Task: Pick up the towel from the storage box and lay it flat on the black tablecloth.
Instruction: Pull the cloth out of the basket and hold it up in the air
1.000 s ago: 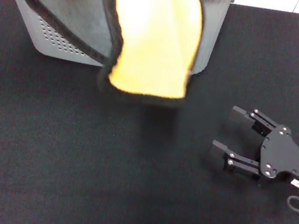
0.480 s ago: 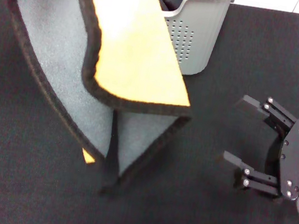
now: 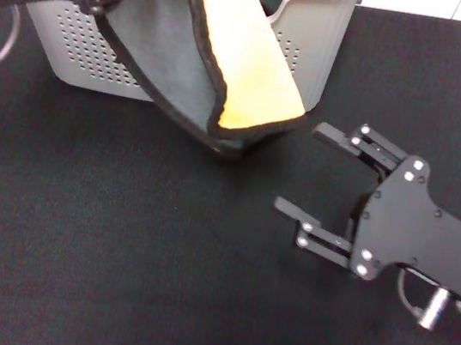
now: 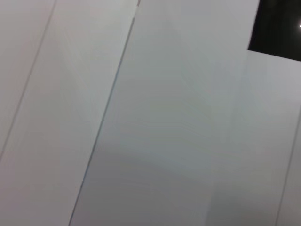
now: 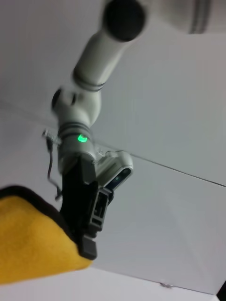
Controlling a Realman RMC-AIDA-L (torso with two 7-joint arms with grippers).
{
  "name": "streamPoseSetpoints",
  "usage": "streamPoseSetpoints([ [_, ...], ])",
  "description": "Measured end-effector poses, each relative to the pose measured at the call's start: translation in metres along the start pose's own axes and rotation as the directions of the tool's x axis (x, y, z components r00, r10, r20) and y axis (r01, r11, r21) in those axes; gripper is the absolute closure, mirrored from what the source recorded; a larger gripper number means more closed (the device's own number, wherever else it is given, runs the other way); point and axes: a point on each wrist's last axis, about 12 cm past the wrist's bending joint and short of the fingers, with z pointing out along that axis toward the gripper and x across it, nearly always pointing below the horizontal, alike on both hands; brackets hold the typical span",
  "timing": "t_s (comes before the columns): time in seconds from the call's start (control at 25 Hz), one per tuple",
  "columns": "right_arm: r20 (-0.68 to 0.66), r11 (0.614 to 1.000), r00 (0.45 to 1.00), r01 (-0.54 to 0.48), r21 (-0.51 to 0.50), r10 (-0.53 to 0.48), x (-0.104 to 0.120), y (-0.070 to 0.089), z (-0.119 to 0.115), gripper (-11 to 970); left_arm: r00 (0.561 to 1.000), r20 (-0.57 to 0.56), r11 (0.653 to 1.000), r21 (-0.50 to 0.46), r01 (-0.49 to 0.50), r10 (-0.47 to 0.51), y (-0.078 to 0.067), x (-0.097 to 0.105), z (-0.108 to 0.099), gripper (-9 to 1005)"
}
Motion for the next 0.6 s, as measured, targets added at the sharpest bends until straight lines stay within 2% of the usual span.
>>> streamPoseSetpoints([
  [0.2, -0.068, 0.98, 0.983, 0.178, 0.092, -0.172, 0.005, 0.005, 0.017, 252, 1.0, 0.026, 1.0, -0.026, 0.005, -0.005, 0.003, 0.013, 0.001, 987],
  [0.32, -0.102, 0.945, 0.951, 0.304, 0.122, -0.293, 0.008, 0.009, 0.031, 252, 0.999, 0.042, 0.999, -0.045, 0.006, -0.004, 0.006, 0.018, 0.002, 987],
  [0.6, -0.1, 0.886, 0.893, 0.449, 0.121, -0.439, 0.004, 0.028, 0.051, 251, 0.998, 0.065, 0.996, -0.083, 0.011, -0.006, 0.014, 0.024, 0.004, 986],
])
